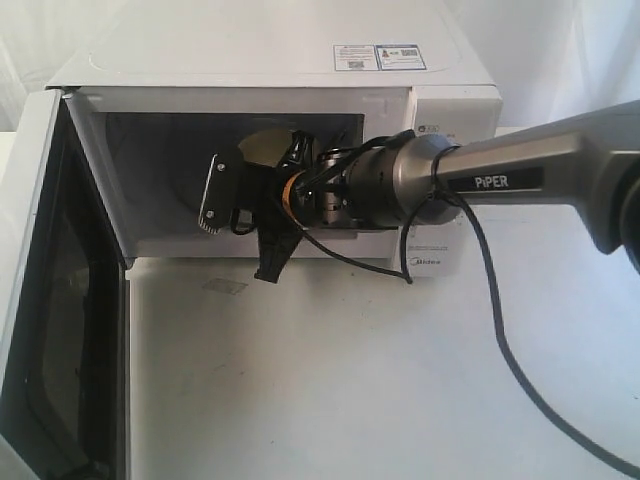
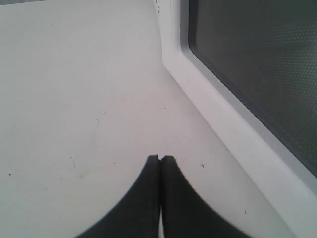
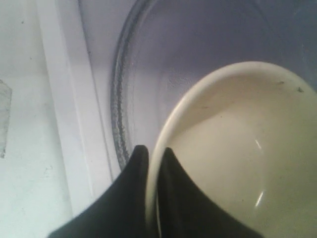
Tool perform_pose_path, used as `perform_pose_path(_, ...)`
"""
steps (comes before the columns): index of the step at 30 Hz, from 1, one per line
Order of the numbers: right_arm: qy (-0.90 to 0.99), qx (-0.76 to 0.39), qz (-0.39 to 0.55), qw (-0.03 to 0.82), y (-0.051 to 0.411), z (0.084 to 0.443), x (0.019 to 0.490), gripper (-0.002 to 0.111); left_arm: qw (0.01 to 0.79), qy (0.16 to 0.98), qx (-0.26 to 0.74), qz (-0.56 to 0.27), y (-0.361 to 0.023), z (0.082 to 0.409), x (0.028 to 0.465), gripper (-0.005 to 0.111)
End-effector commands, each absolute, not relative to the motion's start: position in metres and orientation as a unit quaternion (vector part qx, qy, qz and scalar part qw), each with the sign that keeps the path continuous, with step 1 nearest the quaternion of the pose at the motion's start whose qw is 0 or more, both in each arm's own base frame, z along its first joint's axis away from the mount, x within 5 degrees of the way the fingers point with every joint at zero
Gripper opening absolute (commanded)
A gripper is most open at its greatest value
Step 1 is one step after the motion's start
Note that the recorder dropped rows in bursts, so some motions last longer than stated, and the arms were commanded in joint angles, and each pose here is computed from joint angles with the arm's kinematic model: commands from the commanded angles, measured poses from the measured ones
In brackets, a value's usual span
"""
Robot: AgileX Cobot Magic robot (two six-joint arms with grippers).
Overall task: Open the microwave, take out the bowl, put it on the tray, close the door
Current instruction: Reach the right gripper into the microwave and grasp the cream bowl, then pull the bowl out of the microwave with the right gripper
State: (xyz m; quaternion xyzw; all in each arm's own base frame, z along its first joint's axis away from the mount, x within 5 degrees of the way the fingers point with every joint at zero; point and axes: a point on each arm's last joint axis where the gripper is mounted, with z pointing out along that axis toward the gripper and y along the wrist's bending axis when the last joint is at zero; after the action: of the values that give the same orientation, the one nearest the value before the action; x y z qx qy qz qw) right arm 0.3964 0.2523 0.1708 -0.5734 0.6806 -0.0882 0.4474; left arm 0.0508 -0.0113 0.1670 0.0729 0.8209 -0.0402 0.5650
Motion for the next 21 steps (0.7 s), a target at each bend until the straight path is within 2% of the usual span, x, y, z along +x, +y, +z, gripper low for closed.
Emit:
perform_pose_path(1, 0.677, -0.564, -0.077, 0.466, 0.257, 0.196, 0.378, 0.000, 0.565, 0.821, 0.071, -0.042, -0.012, 0.166, 0.050, 0.000)
perform_pose_path(21, 0.718, -0.512, -0.009, 0.472, 0.266, 0.251, 0.269, 0.000, 0.565, 0.821, 0.071, -0.042, -0.012, 0.166, 0.050, 0.000)
